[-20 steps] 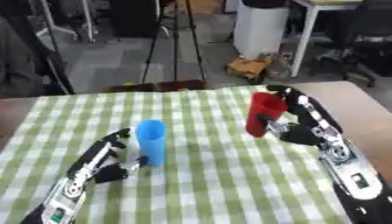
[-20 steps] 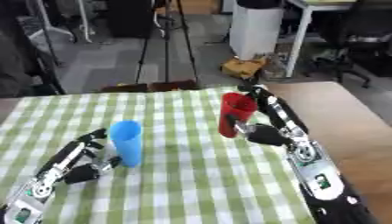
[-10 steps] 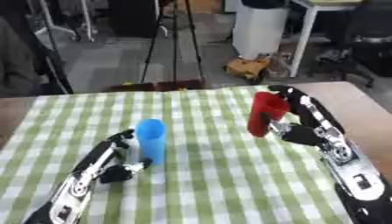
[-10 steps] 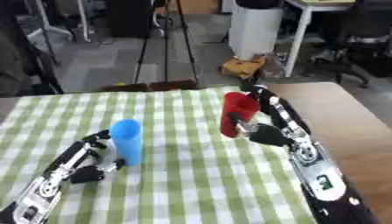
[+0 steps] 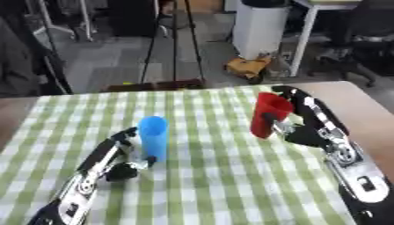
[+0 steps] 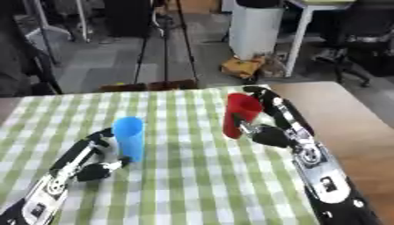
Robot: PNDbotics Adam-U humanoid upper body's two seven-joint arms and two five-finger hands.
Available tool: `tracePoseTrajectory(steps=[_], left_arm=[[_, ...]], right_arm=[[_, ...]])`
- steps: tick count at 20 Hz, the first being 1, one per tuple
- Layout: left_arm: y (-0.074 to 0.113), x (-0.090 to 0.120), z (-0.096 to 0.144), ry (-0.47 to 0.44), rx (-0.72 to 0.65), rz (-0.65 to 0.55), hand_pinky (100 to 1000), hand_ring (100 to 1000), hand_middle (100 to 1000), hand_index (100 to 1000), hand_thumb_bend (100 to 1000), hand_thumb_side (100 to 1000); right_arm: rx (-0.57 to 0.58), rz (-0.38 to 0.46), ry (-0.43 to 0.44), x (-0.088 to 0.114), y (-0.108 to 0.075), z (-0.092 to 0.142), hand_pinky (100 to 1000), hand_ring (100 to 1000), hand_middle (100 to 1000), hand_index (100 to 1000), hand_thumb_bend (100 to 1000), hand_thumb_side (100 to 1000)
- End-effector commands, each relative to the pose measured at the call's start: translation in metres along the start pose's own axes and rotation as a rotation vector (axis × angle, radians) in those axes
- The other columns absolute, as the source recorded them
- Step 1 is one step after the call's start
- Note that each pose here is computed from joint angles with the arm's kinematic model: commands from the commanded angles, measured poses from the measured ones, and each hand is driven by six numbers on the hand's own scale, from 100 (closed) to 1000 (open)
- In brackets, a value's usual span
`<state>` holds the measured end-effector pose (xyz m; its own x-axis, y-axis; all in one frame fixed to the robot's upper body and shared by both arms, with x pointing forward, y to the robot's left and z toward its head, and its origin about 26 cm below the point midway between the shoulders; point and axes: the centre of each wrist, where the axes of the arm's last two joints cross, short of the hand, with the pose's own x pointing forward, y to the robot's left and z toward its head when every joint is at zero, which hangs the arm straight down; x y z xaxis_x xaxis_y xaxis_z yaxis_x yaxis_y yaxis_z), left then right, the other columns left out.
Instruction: Pour the contents of one cup into another cup.
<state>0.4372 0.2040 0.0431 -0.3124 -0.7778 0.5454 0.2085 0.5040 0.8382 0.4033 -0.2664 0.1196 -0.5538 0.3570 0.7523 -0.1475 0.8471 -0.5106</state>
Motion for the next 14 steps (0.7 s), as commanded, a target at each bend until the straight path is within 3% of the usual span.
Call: tracePoseTrajectory(steps=[1, 14], left_arm=[[0.007, 0.003, -0.003, 0.003, 0.011, -0.022, 722, 803, 860, 968, 554, 609], [0.029, 0.013, -0.007, 0.05, 0.037, -0.126, 822, 820, 846, 951, 591, 613]], right_arm=[[-0.011, 0.014, -0.04, 0.01, -0.01, -0.006, 680, 612, 558, 864, 357, 298], [-0.014, 0.014, -0.038, 0.009, -0.008, -0.008, 679, 609, 557, 862, 347, 301]])
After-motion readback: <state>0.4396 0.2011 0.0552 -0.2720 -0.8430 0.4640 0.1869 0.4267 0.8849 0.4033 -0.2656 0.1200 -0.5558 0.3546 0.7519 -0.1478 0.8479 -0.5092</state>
